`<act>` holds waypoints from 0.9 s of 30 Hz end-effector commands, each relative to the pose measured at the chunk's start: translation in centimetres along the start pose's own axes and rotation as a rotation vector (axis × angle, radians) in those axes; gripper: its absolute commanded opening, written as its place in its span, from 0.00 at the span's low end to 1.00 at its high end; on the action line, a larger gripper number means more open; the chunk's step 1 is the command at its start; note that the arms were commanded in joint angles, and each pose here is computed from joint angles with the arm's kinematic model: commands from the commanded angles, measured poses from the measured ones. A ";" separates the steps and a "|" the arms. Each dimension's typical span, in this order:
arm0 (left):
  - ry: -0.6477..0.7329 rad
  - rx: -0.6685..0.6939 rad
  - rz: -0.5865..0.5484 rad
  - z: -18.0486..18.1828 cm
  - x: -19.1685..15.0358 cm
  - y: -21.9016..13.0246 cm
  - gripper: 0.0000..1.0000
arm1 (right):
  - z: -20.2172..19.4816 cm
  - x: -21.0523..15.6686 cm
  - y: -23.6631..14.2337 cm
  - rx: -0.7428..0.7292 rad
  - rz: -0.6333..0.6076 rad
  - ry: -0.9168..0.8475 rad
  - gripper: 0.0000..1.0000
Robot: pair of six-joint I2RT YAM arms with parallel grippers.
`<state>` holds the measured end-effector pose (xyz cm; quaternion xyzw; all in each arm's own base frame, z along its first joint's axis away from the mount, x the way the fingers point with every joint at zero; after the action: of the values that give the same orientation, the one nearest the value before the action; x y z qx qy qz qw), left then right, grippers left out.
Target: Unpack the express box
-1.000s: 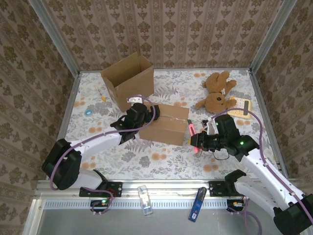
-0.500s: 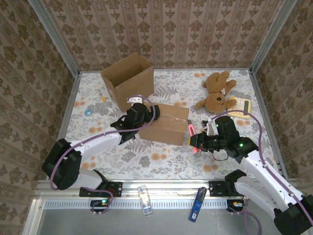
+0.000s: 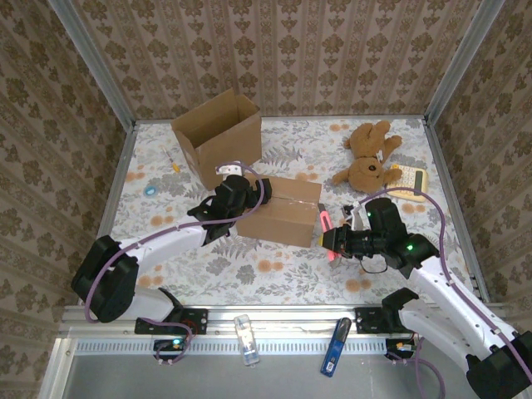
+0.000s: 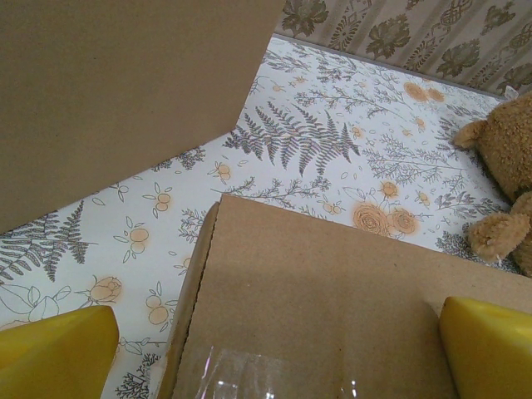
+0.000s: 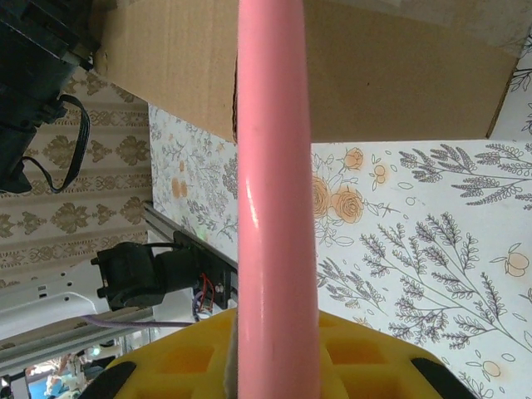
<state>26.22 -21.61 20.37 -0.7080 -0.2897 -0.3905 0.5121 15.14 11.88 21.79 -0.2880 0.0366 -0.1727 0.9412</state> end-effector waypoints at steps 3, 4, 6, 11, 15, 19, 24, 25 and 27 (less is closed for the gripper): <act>0.129 0.141 0.347 3.1 -8.0 0.9 0.98 | -0.8 -1.2 0.5 -0.030 0.073 0.035 0.00; 0.128 0.141 0.345 3.1 -8.0 0.9 0.98 | -0.8 -1.3 0.5 -0.030 0.077 0.034 0.00; 0.128 0.141 0.347 3.1 -8.0 0.9 0.98 | -0.9 -1.6 0.7 -0.036 0.087 0.036 0.00; 0.129 0.143 0.350 3.1 -8.1 1.0 0.98 | -0.7 -2.2 1.0 -0.045 0.101 0.029 0.00; 0.129 0.144 0.354 3.1 -8.2 1.1 0.98 | -0.5 -2.7 1.2 -0.049 0.112 0.024 0.00; 0.129 0.142 0.353 3.1 -8.2 1.1 0.98 | -0.4 -3.0 1.2 -0.053 0.116 0.020 0.00; 0.127 0.143 0.354 3.1 -8.2 1.1 0.98 | -0.2 -3.2 1.4 -0.047 0.124 0.012 0.00; 0.127 0.143 0.354 3.1 -8.2 1.1 0.98 | -0.1 -3.3 1.4 -0.043 0.125 0.009 0.00; 0.127 0.143 0.354 3.1 -8.2 1.1 0.98 | 0.0 -3.3 1.4 -0.038 0.128 0.007 0.00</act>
<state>26.23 -21.62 20.28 -0.7079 -0.2894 -0.3906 0.5125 13.64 13.68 21.50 -0.3070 0.0473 -0.1570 0.9375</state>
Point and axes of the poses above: each hand's point on the last joint's axis, 136 mm out from that joint toward the fingers, its own y axis out along the fingers, its own z axis along the line the jaws close on, x = y × z, the point moved 9 cm from there along -y, back along the fingers, and after that the axes turned 12 degrees about y, right-handed, at the moved point
